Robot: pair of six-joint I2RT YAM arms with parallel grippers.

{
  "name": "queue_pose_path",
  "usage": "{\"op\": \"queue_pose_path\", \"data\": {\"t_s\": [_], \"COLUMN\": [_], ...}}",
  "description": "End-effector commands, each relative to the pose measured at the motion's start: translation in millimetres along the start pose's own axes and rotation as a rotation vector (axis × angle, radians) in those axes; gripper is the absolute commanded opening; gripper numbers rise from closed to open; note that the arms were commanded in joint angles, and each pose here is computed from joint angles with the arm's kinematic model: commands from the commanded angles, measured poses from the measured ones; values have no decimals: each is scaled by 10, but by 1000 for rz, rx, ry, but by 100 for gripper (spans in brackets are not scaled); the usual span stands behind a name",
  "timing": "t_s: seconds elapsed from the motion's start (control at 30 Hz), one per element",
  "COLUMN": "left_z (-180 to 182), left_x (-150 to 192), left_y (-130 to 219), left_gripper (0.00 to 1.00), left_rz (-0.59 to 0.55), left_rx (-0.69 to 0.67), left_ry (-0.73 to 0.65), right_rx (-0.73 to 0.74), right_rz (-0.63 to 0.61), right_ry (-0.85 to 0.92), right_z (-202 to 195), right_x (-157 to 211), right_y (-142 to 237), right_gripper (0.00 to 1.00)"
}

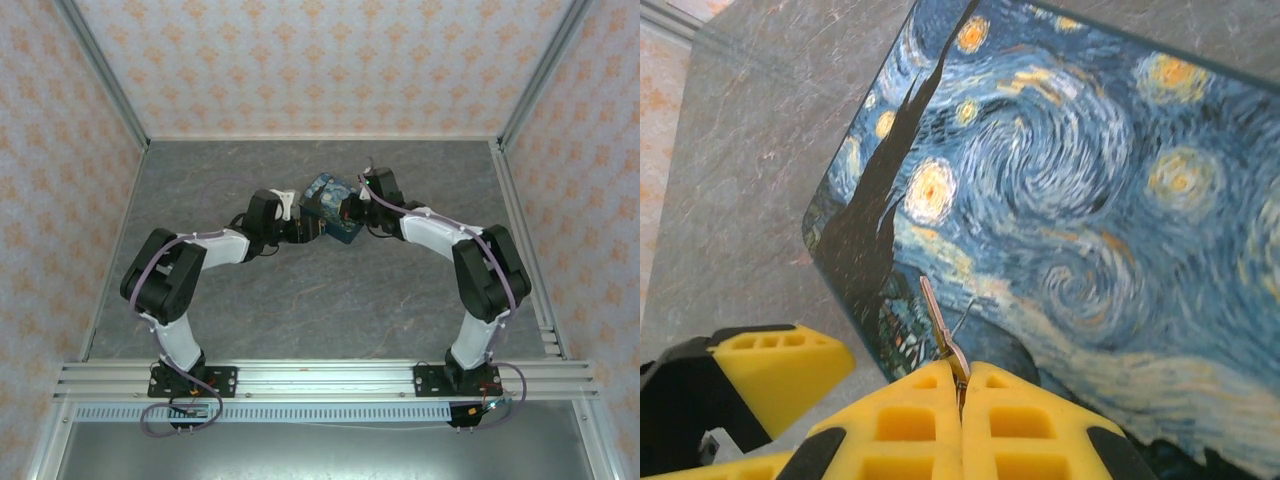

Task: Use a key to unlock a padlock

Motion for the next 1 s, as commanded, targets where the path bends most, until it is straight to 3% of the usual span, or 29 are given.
{"op": "queue_pose_path", "data": {"t_s": [0.0,0.27,0.97], "left_z": [-9,19,79], "left_x": [-32,16,159], "left_y": [-70,-215,-550], "left_gripper": [68,65,56], "left_rz": [-28,-14,28], "left_rx": [44,79,110], "left_ry": [11,17,8], "right_rx": [43,103,90], "right_rz": [2,67,82], "right_ry": [24,15,32], "right_z": [-77,-248,-228], "right_x": [-58,109,136], "right_y": [-66,-128,-120], "right_gripper": [0,0,0]}}
Point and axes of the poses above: each hand's point on the last joint's axis, 136 mm out from that joint toward the fingers, its own y axis back along the fingers, its own z axis along the line the jaws close on, x = y × z, the point moved 3 cm from there along y, back along the fingers, and after that the axes turned 2 degrees about -y, right-handed, at the moved point
